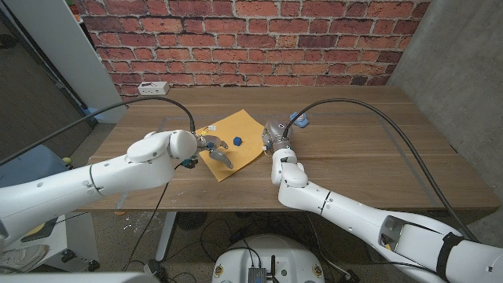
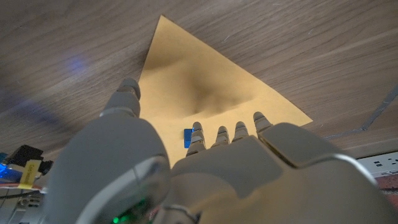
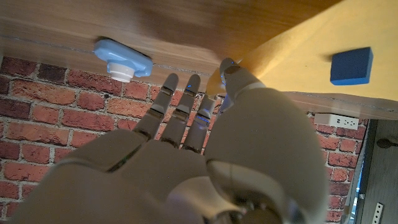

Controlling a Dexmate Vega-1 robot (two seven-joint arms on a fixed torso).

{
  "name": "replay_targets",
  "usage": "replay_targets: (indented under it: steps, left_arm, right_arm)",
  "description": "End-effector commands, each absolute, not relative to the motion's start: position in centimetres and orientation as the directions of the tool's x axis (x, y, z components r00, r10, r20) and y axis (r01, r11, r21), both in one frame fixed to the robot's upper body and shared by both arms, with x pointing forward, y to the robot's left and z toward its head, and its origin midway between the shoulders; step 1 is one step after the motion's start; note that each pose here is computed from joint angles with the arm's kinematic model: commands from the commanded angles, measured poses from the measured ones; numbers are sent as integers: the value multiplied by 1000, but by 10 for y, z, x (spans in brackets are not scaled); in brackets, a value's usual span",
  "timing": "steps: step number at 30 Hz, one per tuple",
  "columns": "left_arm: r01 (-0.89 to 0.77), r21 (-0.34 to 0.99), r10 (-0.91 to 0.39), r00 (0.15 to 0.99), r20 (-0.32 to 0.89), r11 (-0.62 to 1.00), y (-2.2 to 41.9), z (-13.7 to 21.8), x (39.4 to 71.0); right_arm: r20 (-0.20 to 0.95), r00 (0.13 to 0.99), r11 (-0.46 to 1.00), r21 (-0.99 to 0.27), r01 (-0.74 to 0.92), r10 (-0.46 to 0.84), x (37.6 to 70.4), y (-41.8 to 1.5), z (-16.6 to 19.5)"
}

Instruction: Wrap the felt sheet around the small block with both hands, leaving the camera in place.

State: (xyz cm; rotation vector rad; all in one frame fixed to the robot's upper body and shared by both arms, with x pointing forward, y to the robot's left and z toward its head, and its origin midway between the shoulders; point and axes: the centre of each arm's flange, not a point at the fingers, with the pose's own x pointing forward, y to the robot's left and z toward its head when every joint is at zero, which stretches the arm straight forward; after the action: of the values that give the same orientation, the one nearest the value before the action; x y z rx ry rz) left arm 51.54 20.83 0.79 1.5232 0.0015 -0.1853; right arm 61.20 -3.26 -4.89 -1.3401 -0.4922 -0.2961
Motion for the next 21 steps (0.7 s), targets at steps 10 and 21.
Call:
replay_targets:
  steps: [10, 21]
  left_arm:
    - [148, 971, 102, 986, -131, -187, 178, -9, 526]
    - [155, 956, 116, 985, -129, -249, 165, -21, 540]
  right_arm:
    - [533, 843, 264, -826, 498, 79, 619, -38, -40]
    - [542, 836, 289, -817, 500, 86, 624, -44, -38]
